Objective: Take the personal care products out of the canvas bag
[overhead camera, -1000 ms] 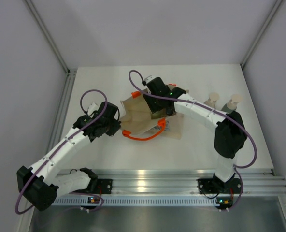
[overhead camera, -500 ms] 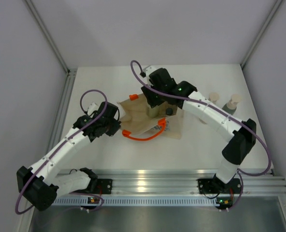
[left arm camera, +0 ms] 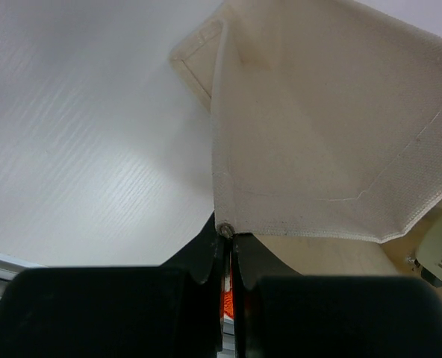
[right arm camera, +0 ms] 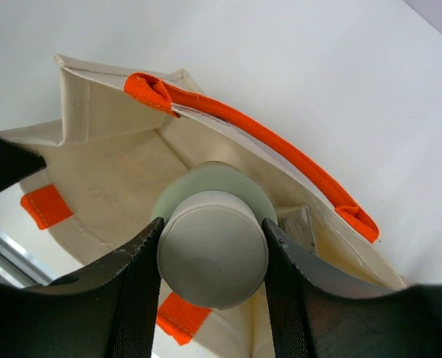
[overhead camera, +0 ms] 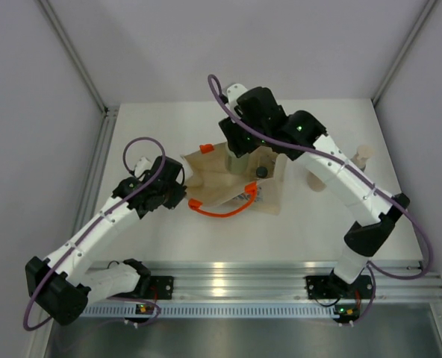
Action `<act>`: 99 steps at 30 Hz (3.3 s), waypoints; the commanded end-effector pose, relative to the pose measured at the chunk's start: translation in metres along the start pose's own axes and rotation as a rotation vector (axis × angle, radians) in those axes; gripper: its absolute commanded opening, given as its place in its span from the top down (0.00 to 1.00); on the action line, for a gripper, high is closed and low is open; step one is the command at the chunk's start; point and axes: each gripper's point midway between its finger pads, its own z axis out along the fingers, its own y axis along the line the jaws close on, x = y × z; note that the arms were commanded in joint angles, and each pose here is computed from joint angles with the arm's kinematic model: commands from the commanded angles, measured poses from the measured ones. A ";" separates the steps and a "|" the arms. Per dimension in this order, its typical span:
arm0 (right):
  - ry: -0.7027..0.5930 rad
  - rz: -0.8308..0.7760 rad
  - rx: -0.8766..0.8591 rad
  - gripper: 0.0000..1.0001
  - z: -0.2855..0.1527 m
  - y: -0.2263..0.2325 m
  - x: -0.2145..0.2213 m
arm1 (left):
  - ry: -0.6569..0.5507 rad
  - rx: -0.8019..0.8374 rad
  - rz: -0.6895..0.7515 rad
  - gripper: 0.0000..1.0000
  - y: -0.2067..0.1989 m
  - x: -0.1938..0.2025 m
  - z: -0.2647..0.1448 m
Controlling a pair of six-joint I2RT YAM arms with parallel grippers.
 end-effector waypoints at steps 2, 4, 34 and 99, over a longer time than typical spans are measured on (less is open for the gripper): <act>-0.230 0.040 0.017 1.00 -0.087 -0.012 -0.056 | -0.014 0.025 -0.014 1.00 -0.011 -0.005 -0.006; -0.260 0.064 0.032 1.00 -0.106 -0.018 -0.060 | -0.014 0.028 -0.016 1.00 -0.012 -0.005 -0.007; -0.252 0.354 0.485 1.00 -0.200 -0.142 0.073 | -0.006 0.068 0.014 1.00 -0.029 -0.009 -0.015; 0.179 0.226 -0.094 0.55 -0.027 -0.009 0.134 | 0.158 0.111 0.119 1.00 -0.042 0.025 -0.015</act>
